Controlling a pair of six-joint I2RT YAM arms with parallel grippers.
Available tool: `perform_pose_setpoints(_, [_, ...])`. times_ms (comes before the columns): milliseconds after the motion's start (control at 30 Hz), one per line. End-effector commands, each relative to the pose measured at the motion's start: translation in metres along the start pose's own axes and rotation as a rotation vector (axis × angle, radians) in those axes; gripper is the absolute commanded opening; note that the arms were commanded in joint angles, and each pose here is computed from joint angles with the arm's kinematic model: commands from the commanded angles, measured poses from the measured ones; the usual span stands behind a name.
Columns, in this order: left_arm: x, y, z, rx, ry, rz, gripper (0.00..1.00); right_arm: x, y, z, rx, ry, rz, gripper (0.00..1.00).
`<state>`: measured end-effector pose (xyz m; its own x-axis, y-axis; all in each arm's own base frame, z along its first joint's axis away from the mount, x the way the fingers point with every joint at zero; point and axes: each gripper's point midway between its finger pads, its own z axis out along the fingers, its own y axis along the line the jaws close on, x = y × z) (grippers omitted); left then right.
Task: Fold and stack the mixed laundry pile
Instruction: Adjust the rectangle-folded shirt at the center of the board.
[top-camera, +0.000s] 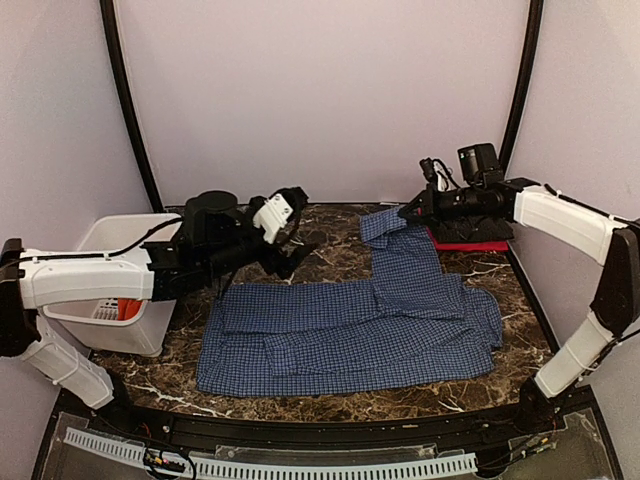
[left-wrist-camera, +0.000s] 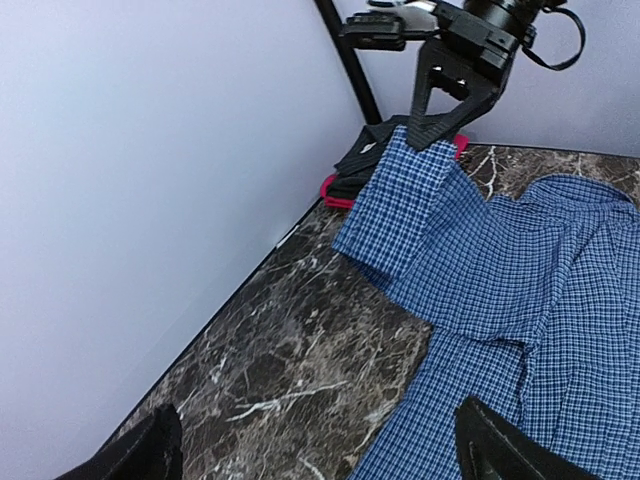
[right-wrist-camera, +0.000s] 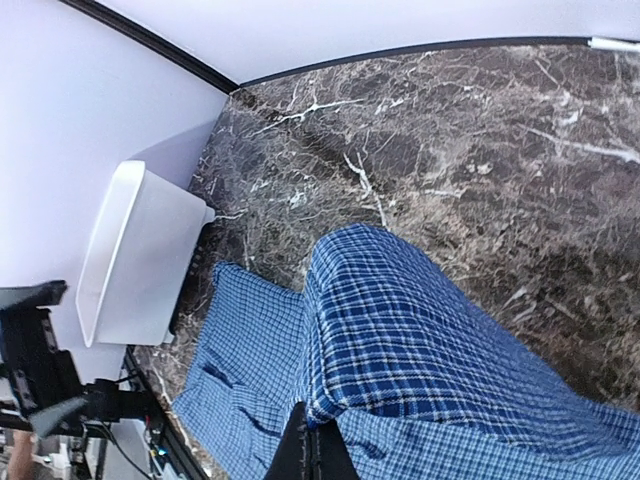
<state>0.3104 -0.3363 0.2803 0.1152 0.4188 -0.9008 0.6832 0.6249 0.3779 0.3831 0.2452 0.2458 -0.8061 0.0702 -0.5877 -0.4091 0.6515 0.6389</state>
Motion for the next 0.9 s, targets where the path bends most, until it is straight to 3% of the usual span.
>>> perform_pose_setpoints(0, [-0.021, -0.048, 0.039, 0.031, -0.141, 0.198, 0.95, -0.002, 0.036, -0.024, -0.115, -0.077, 0.031, 0.0])
perform_pose_setpoints(133, [-0.033, -0.084, 0.073, 0.0, -0.244, 0.303, 0.98, 0.01, 0.046, -0.035, -0.145, -0.071, 0.051, 0.0])
perform_pose_setpoints(300, [-0.042, -0.093, 0.108, -0.051, -0.302, 0.329, 0.98, 0.026, 0.058, -0.04, -0.19, -0.039, 0.068, 0.0])
perform_pose_setpoints(667, [-0.06, -0.081, 0.133, -0.19, -0.341, 0.417, 0.82, 0.042, 0.061, -0.041, -0.202, -0.012, 0.075, 0.0])
perform_pose_setpoints(800, [-0.069, -0.078, 0.13, -0.198, -0.361, 0.422, 0.61, 0.046, 0.058, -0.04, -0.194, -0.007, 0.08, 0.0])
perform_pose_setpoints(867, [-0.07, -0.081, 0.129, -0.172, -0.351, 0.439, 0.43, 0.047, 0.06, -0.041, -0.199, -0.004, 0.077, 0.0])
